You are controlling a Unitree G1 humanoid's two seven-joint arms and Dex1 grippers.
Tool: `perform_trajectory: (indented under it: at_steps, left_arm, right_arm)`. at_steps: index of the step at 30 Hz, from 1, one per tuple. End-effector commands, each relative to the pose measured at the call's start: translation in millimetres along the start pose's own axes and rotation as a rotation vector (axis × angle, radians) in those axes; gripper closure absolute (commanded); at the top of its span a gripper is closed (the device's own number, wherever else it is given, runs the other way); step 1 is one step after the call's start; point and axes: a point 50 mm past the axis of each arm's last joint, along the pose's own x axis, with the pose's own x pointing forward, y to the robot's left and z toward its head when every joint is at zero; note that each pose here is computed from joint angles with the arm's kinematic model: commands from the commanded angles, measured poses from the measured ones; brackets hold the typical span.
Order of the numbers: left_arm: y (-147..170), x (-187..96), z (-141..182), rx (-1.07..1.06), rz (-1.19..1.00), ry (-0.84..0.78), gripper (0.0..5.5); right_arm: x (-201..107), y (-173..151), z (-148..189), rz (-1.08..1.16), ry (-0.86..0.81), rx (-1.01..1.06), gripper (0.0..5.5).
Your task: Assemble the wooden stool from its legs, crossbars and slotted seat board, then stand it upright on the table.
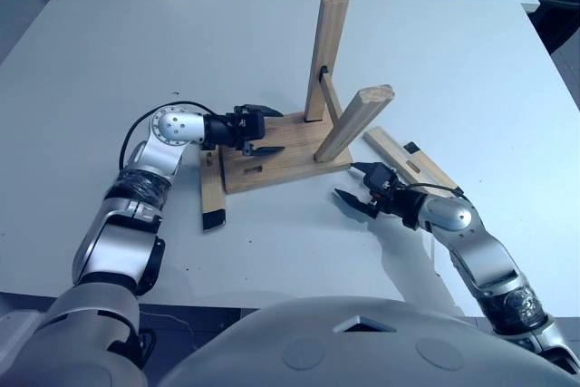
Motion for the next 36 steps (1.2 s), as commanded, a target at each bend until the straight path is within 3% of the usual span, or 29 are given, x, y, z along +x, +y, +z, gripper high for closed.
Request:
perform_trajectory:
  at_steps: [1,8,13,18,21,25,29,32,36]
  left_arm:
    - [-14.7,3.1,-1.4,-0.112,-0.087,0.021,1.90]
    - [-8.6,3.0,27.9,-0.273,-0.079,-0.082,1.90]
    - [11.5,-14.4,37.5,-0.271,0.019,-0.087,1.90]
    - [55.2,-29.4,31.2,-0.094,0.246,0.019,1.90]
    - [66.5,-23.3,17.1,0.057,0.309,0.134,1.90]
    - [68.0,-0.5,4.2,0.271,0.241,0.271,1.90]
    - [62.6,-1.0,-7.1,0.398,0.111,0.380,1.90]
    - [52.9,-11.7,-19.9,0.407,-0.002,0.447,1.90]
    - [38.2,-15.8,-29.4,0.279,-0.103,0.418,1.90]
  right_arm:
    - [-2.2,-12.2,3.2,-0.057,-0.001,-0.007,2.07]
    - [-4.7,-16.4,5.0,-0.080,-0.002,-0.022,2.07]
    - [-12.2,0.8,8.2,0.043,0.002,-0.041,2.07]
    - [-18.4,20.1,10.5,0.187,0.010,-0.047,2.07]
    - [-18.5,27.5,10.5,0.243,0.021,-0.044,2.07]
    - [-15.2,30.9,8.5,0.267,0.030,-0.042,2.07]
    - [-14.1,27.1,9.2,0.263,0.033,-0.046,2.07]
    - [-14.3,24.4,7.6,0.251,0.040,-0.046,2.07]
    - [-10.9,26.0,5.9,0.239,0.041,-0.030,2.07]
